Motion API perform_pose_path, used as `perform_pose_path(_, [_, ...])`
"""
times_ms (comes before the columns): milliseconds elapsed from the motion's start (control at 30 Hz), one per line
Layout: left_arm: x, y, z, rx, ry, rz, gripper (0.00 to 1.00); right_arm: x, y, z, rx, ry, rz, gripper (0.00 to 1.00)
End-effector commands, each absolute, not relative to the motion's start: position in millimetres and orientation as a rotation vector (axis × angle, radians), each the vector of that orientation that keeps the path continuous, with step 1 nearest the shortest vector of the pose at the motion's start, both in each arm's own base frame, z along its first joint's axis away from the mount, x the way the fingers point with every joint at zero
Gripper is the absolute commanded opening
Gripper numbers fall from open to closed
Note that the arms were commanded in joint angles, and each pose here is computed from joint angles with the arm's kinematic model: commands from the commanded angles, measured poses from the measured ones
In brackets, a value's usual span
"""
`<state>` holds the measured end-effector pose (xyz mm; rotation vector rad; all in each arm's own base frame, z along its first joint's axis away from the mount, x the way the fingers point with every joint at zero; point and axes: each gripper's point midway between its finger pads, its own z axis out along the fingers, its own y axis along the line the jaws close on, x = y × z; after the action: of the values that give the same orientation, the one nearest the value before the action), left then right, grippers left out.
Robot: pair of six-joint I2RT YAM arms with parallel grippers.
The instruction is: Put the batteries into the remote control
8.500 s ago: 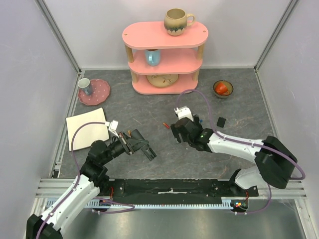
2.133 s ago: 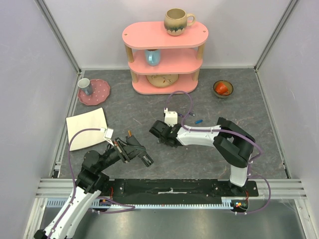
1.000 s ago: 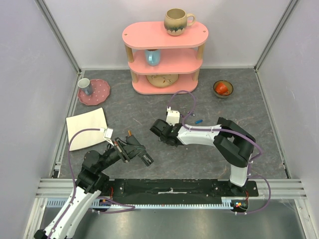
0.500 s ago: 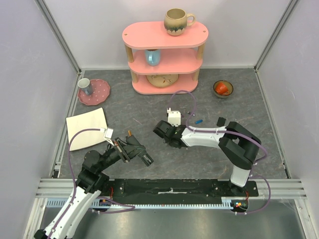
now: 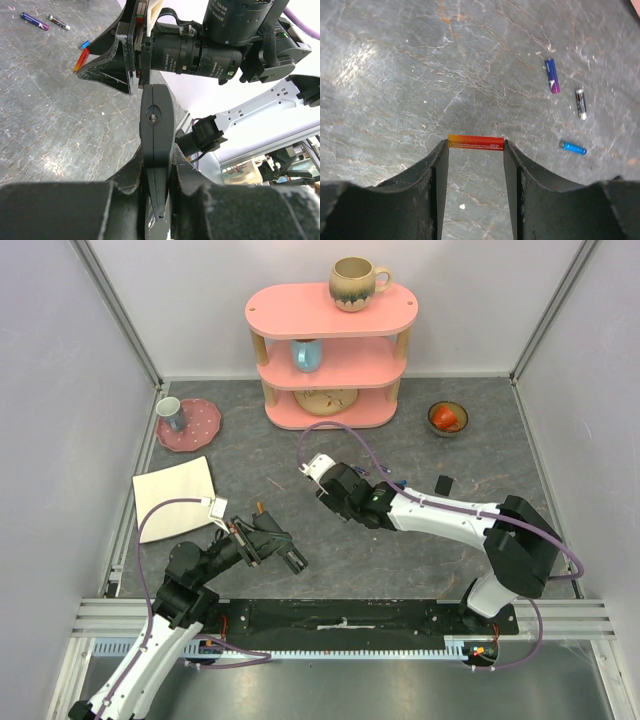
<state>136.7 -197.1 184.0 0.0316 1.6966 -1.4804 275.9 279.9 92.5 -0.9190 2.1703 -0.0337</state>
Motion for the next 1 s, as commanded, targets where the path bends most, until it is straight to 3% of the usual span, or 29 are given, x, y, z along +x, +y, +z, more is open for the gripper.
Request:
perform_pose_path(0, [129.1, -195.8, 201.8, 0.078, 1.619, -1.506, 0.02, 274.7, 298.3, 99.3, -1.251, 1.983, 0.044, 0.16])
perform_pose_path(233, [127.1, -195.8, 204.0, 0.083, 1.613, -1.514, 0.02, 273.6, 287.1, 53.3, -1.433, 1.983, -0.010, 0.14])
perform_pose_path(567, [127.3, -195.2, 204.0, 0.077, 1.614, -1.513, 0.02, 283.1, 279.4, 18.1, -1.433, 2.091, 0.044, 0.16])
perform_pose_path(667, [127.8, -195.2, 202.3, 0.076, 1.621, -1.507, 0.02, 285.3, 279.6, 17.8, -1.409, 2.110, 0.053, 0.25])
perform_pose_path(833, [129.2, -194.9, 200.3, 0.068, 1.624, -1.503, 0.02, 289.0, 280.7, 25.6, -1.352, 2.130, 0.055, 0.50])
perform_pose_path(967, [129.3, -195.2, 199.3, 0.070, 1.628, -1.502, 0.02, 286.3, 280.4, 28.4, -1.326, 2.151, 0.070, 0.59])
